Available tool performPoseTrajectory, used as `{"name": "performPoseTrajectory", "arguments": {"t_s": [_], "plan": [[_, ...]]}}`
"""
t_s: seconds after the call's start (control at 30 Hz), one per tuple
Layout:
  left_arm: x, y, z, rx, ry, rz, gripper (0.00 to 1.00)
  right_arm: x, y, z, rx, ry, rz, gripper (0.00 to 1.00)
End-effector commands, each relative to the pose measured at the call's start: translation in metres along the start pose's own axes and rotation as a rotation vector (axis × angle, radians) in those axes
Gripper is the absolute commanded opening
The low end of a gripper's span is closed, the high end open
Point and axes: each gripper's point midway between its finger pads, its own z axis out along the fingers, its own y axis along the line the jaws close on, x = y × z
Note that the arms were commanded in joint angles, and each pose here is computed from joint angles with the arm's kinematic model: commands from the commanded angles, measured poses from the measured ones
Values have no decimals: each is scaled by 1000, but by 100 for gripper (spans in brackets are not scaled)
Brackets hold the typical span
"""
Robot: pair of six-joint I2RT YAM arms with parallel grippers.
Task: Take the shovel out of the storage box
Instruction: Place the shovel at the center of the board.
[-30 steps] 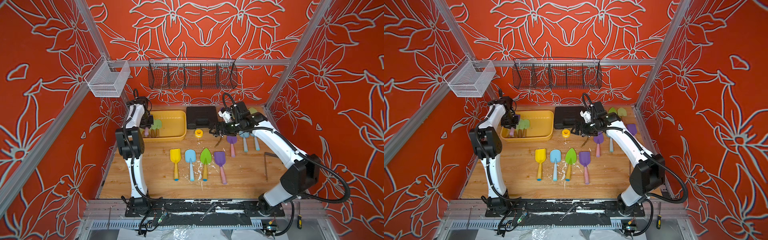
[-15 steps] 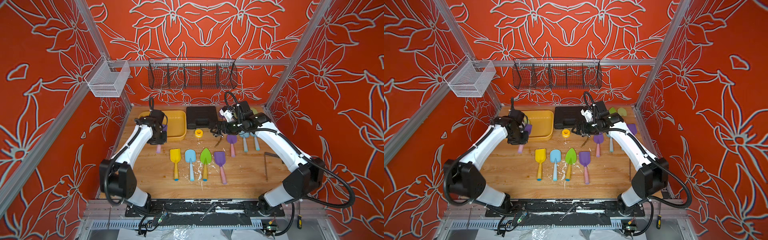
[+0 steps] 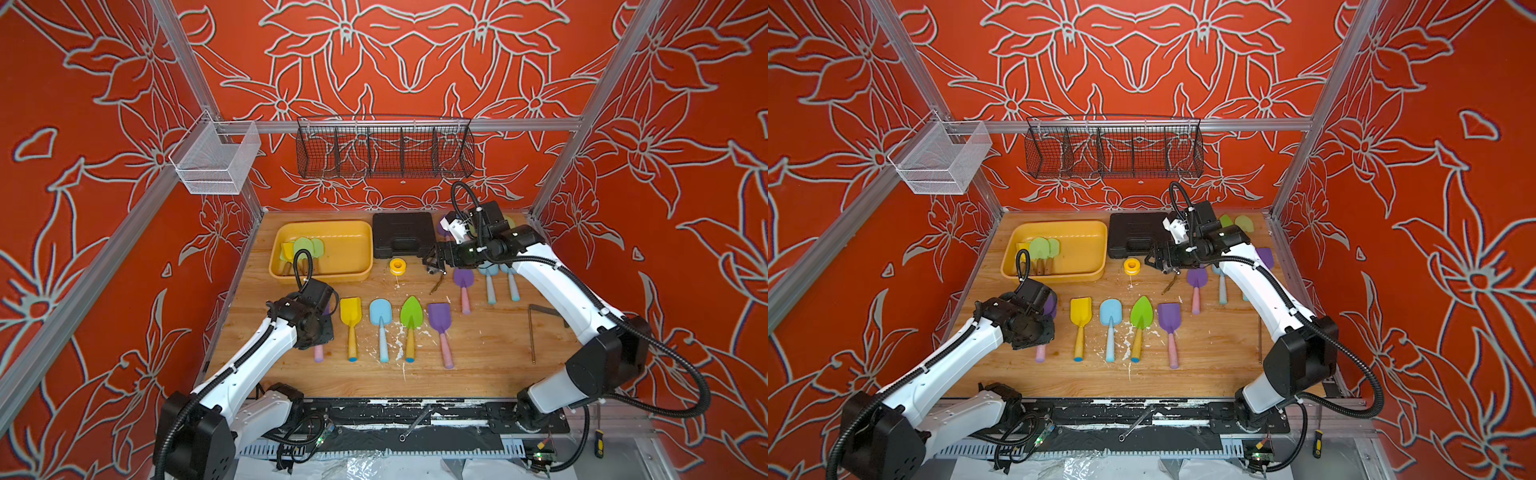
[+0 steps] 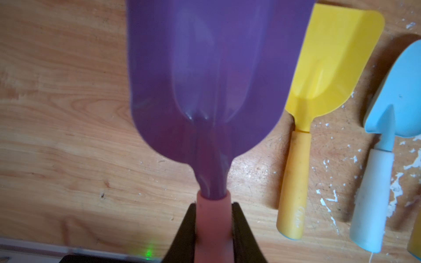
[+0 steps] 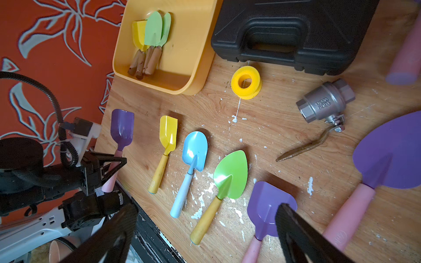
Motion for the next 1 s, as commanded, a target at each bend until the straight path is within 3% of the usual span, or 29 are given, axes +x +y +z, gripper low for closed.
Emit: {"name": "performPoseTrajectory", "arguments": {"t_s": [0.0,0.17,0.33,0.73,0.97], "plan": [[-7,-6,10,9,-23,-45,0,4,7,-10,-30,-3,-26,97],[8,2,36,-17,2,-68,0,5,8,-11,-34,-1,-25,97],[10,4,41,-26,11,-67,1,3,10,-12,-42,-2,-27,97],[16,1,62,-108,165,-26,9,5,10,-10,-49,4,-22,98],[22,7,64,-146,200,-40,31,7,7,-10,-38,8,-29,97]]}}
